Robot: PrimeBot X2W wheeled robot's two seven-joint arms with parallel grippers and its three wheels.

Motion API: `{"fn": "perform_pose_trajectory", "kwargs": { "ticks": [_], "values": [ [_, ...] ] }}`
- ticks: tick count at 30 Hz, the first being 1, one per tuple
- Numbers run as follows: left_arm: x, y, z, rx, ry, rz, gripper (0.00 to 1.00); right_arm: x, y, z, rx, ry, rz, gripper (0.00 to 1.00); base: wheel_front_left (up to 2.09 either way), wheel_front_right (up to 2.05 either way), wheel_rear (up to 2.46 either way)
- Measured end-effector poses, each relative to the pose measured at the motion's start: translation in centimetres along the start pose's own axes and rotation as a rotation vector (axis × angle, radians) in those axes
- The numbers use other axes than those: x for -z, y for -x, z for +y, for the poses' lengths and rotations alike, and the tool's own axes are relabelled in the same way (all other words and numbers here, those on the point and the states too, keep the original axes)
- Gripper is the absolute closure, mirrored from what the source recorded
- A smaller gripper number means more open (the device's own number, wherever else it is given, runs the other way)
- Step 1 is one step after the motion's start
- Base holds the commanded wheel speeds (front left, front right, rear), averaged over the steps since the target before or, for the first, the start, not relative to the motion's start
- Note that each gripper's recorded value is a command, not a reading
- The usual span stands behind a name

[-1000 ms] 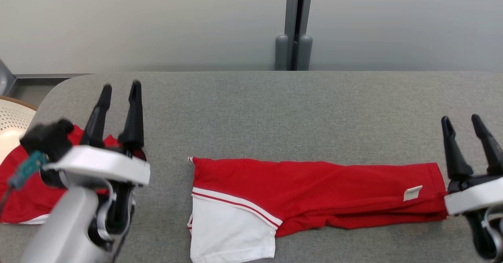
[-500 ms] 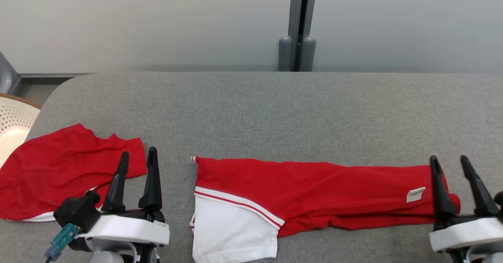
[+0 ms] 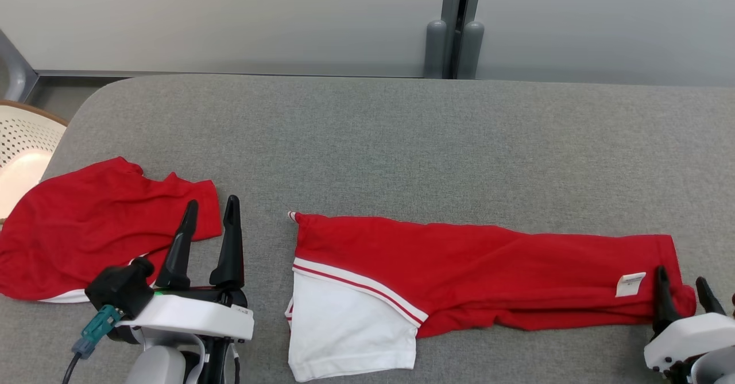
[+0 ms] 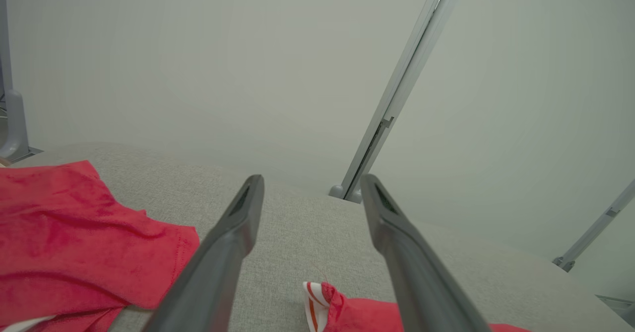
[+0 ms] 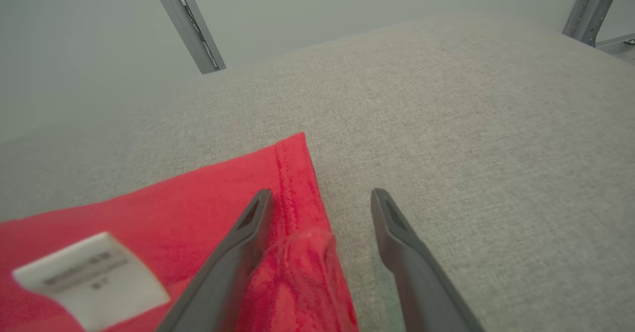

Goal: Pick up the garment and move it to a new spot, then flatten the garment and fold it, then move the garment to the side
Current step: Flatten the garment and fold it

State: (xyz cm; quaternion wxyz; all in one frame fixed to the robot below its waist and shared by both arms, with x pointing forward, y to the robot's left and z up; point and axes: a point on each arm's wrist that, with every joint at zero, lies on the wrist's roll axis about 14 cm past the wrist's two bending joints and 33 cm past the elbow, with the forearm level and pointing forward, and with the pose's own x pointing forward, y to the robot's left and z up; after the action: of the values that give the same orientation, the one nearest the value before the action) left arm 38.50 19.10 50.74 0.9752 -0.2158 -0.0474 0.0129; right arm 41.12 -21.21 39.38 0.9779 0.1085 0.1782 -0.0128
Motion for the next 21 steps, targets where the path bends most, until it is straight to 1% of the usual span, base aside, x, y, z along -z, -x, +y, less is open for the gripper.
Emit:
{"fn": "perform_pose_trajectory", "kwargs": {
  "ticks": [2,6,14,15,16,21],
  "values": [
    [0.1,-0.1,0.1,-0.002,0.000,0.005,0.00,1.6,0.2,-0.5,0.019,-0.005,0.048,0.00,0.00,0.00,0.00],
    [0.3,0.0,1.0,-0.031,-0.002,0.009,0.00,3.5,0.4,0.0,0.028,-0.037,0.100,0.00,0.00,0.00,0.00],
    [0.4,-0.3,1.2,-0.036,-0.001,0.014,0.00,4.2,0.5,0.3,0.023,-0.049,0.113,0.00,0.00,0.00,0.00],
    [0.5,-0.3,1.1,-0.033,-0.001,0.014,0.00,4.3,0.5,0.4,0.023,-0.056,0.115,0.58,0.00,0.00,0.00],
    [0.4,-0.4,1.0,-0.031,-0.001,0.013,0.00,4.3,0.4,0.5,0.020,-0.057,0.117,1.00,0.00,0.00,0.00],
    [0.5,-0.6,0.7,-0.020,0.001,0.014,0.00,4.1,0.2,0.2,0.023,-0.053,0.109,1.00,0.00,0.00,0.00]
  ]
}}
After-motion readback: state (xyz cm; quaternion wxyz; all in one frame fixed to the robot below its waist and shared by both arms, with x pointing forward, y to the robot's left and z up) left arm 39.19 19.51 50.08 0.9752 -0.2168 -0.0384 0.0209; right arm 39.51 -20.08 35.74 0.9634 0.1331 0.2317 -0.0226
